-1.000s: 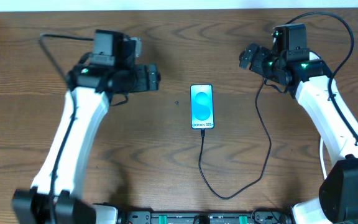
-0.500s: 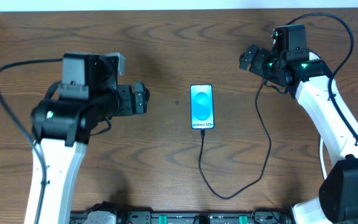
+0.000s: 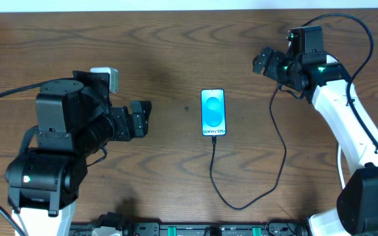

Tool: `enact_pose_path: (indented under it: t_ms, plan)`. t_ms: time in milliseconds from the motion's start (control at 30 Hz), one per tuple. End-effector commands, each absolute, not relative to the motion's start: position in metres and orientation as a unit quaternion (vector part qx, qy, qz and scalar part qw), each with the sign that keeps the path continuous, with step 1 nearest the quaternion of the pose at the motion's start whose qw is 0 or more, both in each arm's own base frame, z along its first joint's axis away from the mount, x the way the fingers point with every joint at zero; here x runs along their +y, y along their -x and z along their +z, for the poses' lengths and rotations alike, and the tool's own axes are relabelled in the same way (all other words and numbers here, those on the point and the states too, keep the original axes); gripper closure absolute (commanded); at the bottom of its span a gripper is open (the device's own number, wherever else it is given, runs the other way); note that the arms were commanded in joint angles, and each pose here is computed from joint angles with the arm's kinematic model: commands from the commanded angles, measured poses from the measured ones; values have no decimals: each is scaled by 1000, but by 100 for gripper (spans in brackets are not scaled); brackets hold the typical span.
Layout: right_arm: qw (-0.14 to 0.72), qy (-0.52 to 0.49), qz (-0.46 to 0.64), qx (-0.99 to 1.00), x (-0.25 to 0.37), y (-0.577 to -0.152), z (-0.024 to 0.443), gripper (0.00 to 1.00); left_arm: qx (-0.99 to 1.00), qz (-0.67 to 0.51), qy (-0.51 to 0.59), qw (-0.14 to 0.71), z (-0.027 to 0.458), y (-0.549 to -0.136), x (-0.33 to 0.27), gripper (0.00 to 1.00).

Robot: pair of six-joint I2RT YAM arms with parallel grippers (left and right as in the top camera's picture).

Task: Plug charger to phone and switch on socket
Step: 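Open the left gripper and pull it back from the phone, then move the right gripper over the white power strip's switch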

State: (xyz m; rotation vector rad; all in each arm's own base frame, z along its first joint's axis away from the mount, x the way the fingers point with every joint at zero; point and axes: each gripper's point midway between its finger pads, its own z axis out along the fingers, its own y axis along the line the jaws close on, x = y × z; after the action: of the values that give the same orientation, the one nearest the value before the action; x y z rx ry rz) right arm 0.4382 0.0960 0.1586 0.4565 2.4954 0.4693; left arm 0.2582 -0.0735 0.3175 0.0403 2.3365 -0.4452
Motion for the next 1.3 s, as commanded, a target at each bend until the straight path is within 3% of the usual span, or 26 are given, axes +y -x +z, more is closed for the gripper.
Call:
enact_pose_path:
  t_ms: [0,233,433,800,1033,1267]
  plan:
    - [286,-160,166,930,92,-440,162,1,913,-165,-20,371,316,-259,-71,6]
    - [309,-96,151,934,90,-446,170,1,915,-165,-20,369,315,-260,-71,6]
    - [318,-33,209,924,84,-450,209,1,915,-165,-20,369,315,-260,-71,5]
    - [337,-60,199,918,-45,-424,277,1,915,-165,-20,369,315,-260,-71,5]
    - [330,-67,147,930,-120,-402,258,1,915,-165,-20,369,315,-260,-71,5]
    - [293,-49,146,944,-146,-406,213,1,915,-165,-20,369,315,-260,-71,5]
